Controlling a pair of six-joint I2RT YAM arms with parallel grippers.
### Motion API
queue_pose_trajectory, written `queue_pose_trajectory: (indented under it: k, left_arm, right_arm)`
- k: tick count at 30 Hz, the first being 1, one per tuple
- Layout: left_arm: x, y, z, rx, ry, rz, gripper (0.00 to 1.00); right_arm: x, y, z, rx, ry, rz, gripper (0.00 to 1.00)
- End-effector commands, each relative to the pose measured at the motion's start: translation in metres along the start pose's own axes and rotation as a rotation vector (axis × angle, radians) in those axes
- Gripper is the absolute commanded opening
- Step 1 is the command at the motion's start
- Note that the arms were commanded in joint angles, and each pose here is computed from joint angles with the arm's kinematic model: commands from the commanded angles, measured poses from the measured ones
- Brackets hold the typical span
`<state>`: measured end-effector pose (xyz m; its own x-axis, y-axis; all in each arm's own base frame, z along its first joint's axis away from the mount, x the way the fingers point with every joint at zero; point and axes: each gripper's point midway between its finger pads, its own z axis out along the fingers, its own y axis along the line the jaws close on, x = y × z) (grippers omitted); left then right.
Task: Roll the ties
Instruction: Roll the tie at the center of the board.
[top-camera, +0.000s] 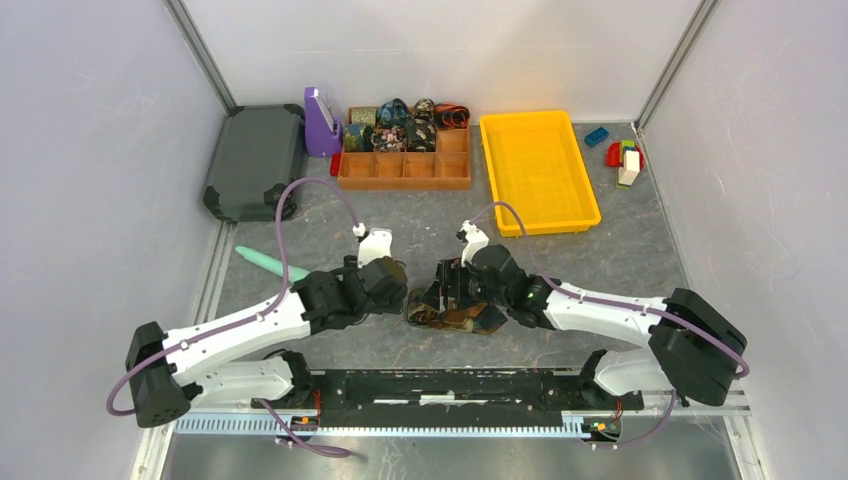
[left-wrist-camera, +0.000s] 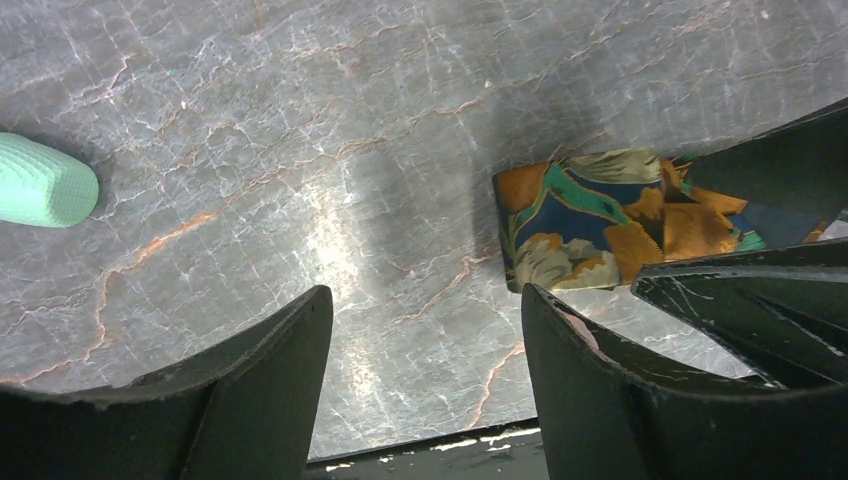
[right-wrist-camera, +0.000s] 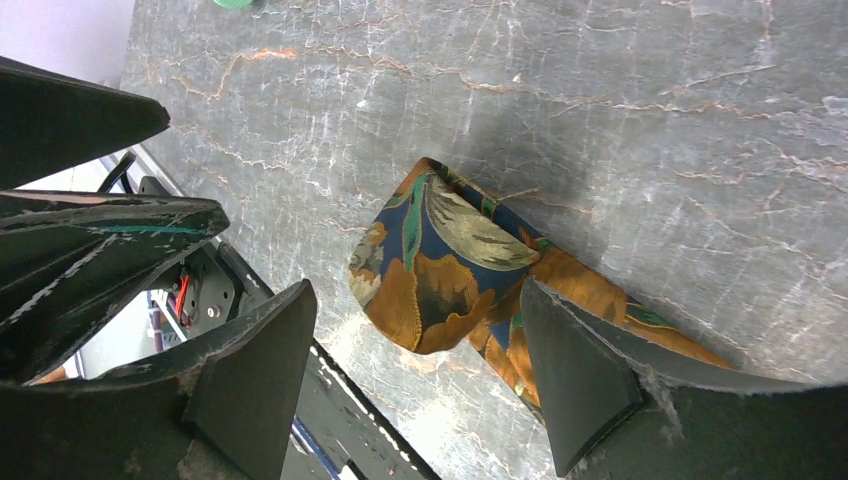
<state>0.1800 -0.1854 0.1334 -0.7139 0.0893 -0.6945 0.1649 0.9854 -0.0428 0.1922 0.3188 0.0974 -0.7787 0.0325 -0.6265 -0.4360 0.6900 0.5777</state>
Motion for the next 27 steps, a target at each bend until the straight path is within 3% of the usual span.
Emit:
queue_pose_trajectory:
  k: [1,27]
  left_arm:
    - [0.000,-0.002,0.003,0.069,-0.024,-0.016,0.76]
    - [0.019,-0.052,0.033,0.274,0.021,0.034,0.73]
  right_arm:
    - [-0.019,0.017,0.007,-0.009,-0.065,0.011,0.80]
    - [0.010,-0.017,0.010,0.132,-0.034,0.002,0.61]
